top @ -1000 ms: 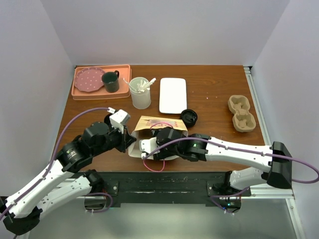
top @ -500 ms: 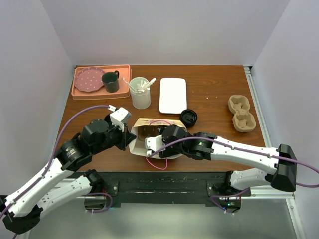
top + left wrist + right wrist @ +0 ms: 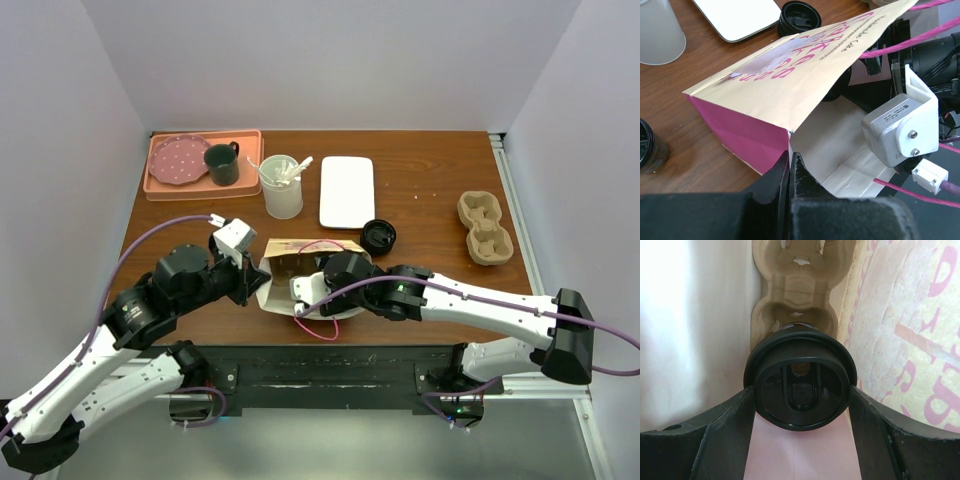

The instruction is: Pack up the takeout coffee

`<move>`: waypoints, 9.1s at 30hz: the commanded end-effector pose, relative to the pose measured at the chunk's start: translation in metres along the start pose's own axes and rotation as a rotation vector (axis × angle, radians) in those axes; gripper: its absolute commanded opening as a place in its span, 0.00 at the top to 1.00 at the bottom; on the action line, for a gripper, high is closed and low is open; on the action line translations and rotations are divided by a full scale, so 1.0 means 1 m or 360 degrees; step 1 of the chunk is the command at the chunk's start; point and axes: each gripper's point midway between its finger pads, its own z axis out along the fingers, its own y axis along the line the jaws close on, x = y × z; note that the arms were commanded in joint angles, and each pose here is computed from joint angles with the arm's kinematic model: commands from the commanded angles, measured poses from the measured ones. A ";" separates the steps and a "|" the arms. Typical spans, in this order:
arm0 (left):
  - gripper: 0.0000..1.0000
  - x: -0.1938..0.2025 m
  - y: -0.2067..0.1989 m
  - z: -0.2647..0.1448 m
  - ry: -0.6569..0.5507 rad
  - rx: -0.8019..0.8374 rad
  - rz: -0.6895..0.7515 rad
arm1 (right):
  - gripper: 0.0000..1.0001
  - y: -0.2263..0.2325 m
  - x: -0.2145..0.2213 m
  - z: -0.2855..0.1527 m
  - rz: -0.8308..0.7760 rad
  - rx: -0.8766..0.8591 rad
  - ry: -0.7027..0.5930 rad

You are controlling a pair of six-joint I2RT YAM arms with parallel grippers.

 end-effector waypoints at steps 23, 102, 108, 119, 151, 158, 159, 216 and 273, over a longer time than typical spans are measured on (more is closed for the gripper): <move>1.00 -0.008 -0.017 0.001 -0.0011 0.0157 0.0105 | 0.69 -0.006 0.000 0.031 -0.0005 0.0132 -0.0050; 1.00 -0.015 -0.024 0.009 0.0050 0.0134 -0.0151 | 0.50 0.039 0.031 0.092 -0.0083 -0.0181 -0.0018; 1.00 -0.019 -0.023 0.008 0.0039 0.0117 -0.0148 | 0.37 0.038 0.036 0.087 -0.0059 -0.0165 0.0002; 1.00 -0.023 -0.024 0.005 0.0020 0.0119 -0.0166 | 0.32 0.041 0.041 0.087 -0.0033 -0.0204 0.0027; 1.00 -0.026 -0.027 0.002 -0.0003 0.0140 -0.0196 | 0.19 0.028 0.036 0.070 0.0045 -0.0205 0.0002; 1.00 -0.027 -0.028 0.002 -0.0003 0.0147 -0.0191 | 0.18 0.024 0.032 0.065 0.0057 -0.0229 -0.0032; 1.00 -0.026 -0.027 0.002 -0.0001 0.0145 -0.0189 | 0.17 0.023 0.031 0.065 0.0061 -0.0225 -0.0038; 1.00 -0.043 -0.031 0.003 -0.0010 0.0134 -0.0201 | 0.02 0.000 0.000 0.021 0.0071 -0.0390 -0.0168; 1.00 -0.044 -0.032 0.004 0.0056 0.0101 -0.0276 | 0.02 -0.039 -0.005 0.025 0.0437 -0.0227 -0.0096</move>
